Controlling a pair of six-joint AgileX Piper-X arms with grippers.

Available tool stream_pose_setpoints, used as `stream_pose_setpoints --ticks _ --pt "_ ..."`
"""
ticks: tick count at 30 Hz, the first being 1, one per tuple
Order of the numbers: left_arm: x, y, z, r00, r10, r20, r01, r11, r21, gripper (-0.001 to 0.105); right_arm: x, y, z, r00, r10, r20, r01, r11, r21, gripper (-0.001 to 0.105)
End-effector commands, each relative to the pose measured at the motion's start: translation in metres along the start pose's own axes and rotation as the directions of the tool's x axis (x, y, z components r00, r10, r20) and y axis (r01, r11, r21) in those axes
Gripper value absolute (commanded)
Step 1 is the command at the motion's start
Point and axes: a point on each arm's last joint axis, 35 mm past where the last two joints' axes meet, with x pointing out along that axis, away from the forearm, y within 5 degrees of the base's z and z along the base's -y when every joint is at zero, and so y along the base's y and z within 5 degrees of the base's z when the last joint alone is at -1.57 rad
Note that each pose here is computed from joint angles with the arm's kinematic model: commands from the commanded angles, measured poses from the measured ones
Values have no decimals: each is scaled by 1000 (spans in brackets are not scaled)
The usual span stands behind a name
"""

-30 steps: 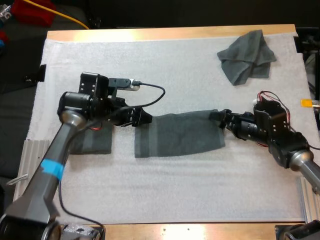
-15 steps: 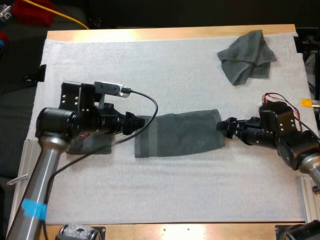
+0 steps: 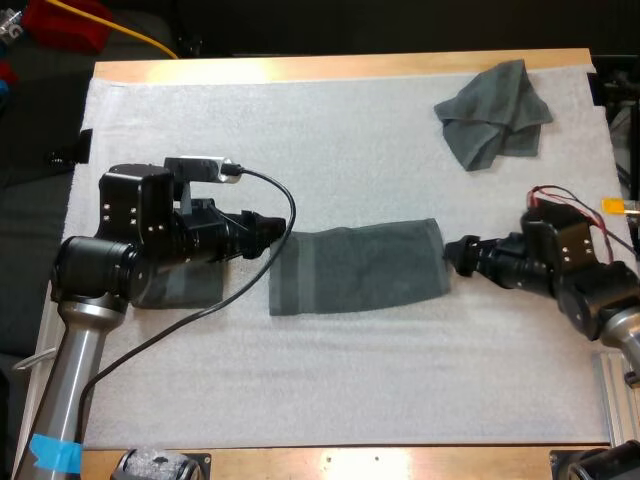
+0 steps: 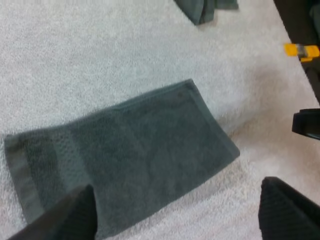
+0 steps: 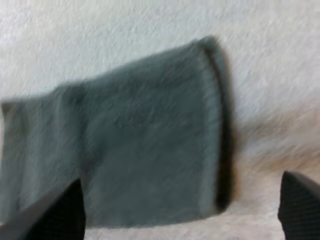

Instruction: Pick towel from pile, fold and stack

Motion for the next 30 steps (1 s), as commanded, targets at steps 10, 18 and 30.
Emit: stream_pose_setpoints --ticks 10,18,30 --pt "-2 -4 0 997 -75 -15 75 997 -4 66 6 -60 14 1000 3 30 -8 989 145 76" --pt "-2 -4 0 997 -76 -15 76 997 -4 66 49 -78 10 984 173 -35 -163 966 203 76" --pt "-2 -4 -1 997 -71 -26 71 997 -12 66 95 -90 -1 933 354 -69 -325 908 264 76"
